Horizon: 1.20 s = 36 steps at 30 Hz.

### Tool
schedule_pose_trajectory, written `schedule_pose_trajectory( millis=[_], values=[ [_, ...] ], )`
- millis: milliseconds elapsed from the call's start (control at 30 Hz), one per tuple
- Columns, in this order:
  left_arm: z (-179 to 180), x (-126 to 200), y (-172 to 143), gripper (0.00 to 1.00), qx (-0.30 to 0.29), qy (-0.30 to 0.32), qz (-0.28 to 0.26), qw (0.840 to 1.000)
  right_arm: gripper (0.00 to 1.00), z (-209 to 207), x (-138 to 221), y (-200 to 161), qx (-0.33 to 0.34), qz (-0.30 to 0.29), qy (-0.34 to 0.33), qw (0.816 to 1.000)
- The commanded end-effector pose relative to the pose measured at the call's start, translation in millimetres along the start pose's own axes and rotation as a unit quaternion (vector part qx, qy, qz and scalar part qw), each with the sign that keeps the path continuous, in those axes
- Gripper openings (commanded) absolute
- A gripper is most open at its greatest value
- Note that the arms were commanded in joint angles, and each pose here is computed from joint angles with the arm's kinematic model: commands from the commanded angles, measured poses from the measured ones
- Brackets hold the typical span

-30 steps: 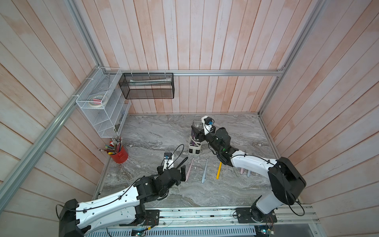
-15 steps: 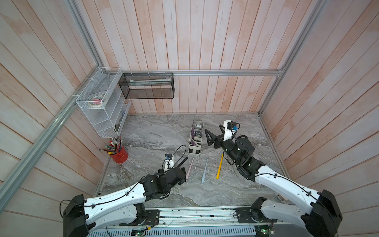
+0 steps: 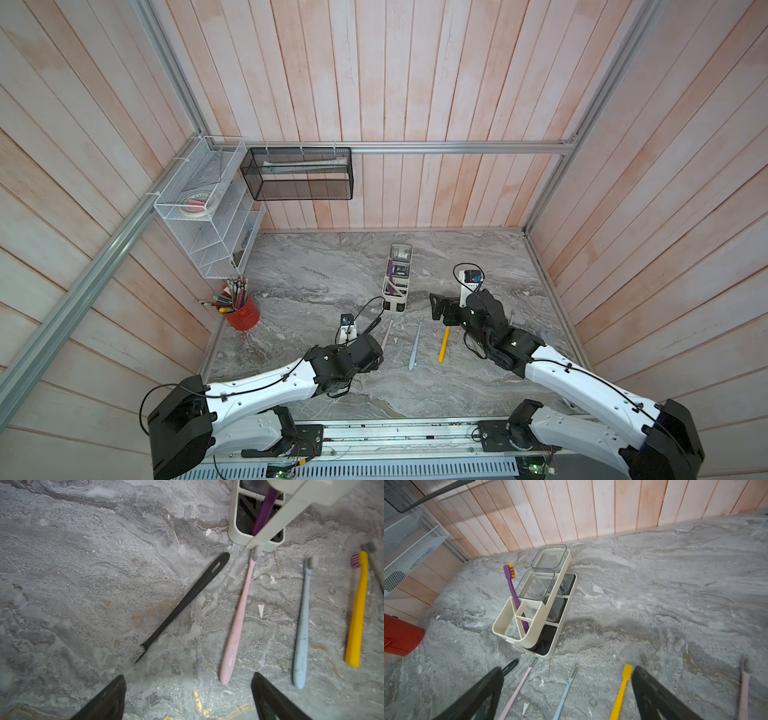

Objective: Place the toothbrush into the toothbrush holder
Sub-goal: Pick up the toothbrush from the center of the board.

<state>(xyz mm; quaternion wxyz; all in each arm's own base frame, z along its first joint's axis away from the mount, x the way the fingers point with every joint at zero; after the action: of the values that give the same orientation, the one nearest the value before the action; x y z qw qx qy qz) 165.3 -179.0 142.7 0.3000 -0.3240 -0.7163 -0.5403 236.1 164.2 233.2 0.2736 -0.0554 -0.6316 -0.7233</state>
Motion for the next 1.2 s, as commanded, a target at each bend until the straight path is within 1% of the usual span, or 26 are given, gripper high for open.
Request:
schedule_pose_trajectory(
  millis=[0,133,233,400,533,567,633,667,900,1033,1100,1167],
  values=[
    [6,2,7,0.93,0.013,-0.008,-0.005,1.000,0.98,2,4,-1,-0.013,0.003,0.015,1.000],
    [32,-10,13,0.92,0.051,-0.002,0.004,0.999,0.98,5,2,-1,-0.008,0.005,0.027,1.000],
    [41,-19,15,0.90,0.063,-0.001,0.006,0.998,0.98,9,-1,-3,-0.009,0.011,0.039,0.999],
    [43,-32,16,0.86,0.049,0.008,0.015,0.999,0.98,12,-5,-6,-0.007,0.020,0.046,0.999],
    [44,-38,9,0.83,0.041,0.012,0.030,0.999,0.98,11,-2,-3,-0.006,0.011,0.044,0.999],
    [47,-40,6,0.81,0.043,0.013,0.032,0.998,0.98,10,-1,-2,-0.006,0.008,0.044,0.999],
    [48,-42,4,0.72,0.047,0.009,0.032,0.998,0.98,10,0,-3,-0.007,0.007,0.046,0.999],
    [49,-44,3,0.70,0.048,0.007,0.033,0.998,0.98,10,0,-2,-0.007,0.006,0.046,0.999],
    [52,-52,-5,0.69,0.045,0.015,0.046,0.998,0.98,12,-1,-2,-0.007,0.010,0.050,0.999],
    [55,-54,-8,0.62,0.045,0.019,0.049,0.998,0.98,12,0,-1,-0.012,0.005,0.053,0.999],
    [55,-56,-8,0.54,0.045,0.022,0.048,0.998,0.98,12,0,-2,-0.012,0.006,0.055,0.998],
    [55,-58,-8,0.52,0.044,0.026,0.052,0.997,0.98,13,0,-1,-0.012,0.007,0.055,0.998]
  ],
)
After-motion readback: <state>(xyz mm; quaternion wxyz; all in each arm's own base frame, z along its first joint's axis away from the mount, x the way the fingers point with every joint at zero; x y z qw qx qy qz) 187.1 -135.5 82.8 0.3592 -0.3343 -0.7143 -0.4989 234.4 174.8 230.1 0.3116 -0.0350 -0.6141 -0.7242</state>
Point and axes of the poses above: each gripper's point midway between its finger pads, its own x axis back along the fingers, its own z axis along the line the jaws close on, y = z × x, the point moved 7 cm from there along x, back along the fingers, and after that the axes turned 7 degrees about x, right-handed, at the moved point
